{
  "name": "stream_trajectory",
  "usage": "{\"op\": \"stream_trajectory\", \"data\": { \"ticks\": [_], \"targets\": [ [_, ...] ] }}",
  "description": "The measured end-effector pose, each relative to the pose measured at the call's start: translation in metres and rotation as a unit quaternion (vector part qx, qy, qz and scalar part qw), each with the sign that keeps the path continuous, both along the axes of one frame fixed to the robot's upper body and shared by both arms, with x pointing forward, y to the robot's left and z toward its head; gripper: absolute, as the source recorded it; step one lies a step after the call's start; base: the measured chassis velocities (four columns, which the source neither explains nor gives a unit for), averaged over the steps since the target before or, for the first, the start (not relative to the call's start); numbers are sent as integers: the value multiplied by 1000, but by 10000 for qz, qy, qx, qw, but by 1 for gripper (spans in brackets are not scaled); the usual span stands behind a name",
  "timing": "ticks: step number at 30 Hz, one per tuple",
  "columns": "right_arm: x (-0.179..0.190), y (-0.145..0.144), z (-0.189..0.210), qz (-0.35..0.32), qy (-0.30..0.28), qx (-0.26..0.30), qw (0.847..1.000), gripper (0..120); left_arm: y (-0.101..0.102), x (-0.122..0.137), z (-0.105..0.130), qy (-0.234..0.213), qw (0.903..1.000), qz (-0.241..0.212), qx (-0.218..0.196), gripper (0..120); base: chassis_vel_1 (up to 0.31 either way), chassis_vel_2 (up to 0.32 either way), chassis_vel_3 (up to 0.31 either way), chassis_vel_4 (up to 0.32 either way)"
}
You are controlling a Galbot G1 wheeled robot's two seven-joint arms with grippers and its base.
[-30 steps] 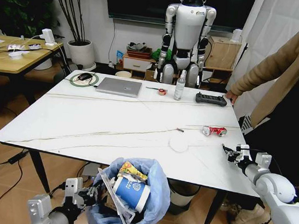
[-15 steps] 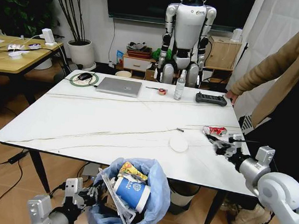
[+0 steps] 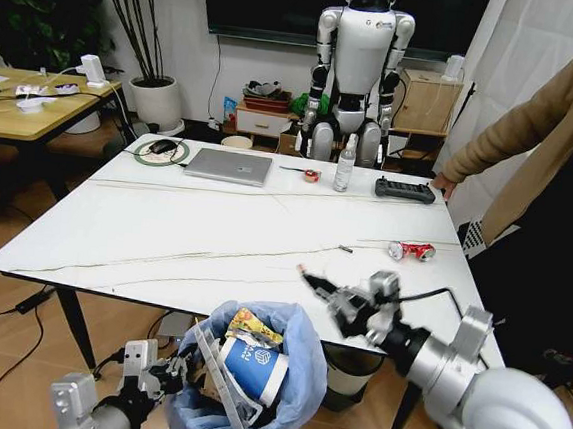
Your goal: Pick up the trash bin and place the trash from the table into it.
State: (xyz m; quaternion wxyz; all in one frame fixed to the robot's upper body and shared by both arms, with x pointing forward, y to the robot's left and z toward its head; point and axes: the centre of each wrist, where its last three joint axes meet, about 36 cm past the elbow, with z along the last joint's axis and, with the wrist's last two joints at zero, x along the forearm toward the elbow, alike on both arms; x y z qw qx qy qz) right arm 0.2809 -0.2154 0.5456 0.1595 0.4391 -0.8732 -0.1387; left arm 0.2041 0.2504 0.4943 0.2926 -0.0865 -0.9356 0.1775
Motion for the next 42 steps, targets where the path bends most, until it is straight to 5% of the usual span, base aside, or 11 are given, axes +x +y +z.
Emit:
{"op": "stream_trajectory", "data": {
  "ticks": [19,34,42],
  "targets": [
    [-6,11,-31,121,258,-271,9992,1,-2,-4,3,-6,10000,0,13,0,0,0,0,0],
    [-4,6,-27,-8,174,-281,9995,55,-3,-3,4,-22,10000,-15,9,0,0,0,0,0],
    [44,-7,-23,-1055,-188,-295,9938,85,-3,-6,3,32,10000,-24,23,0,0,0,0,0]
  ]
}}
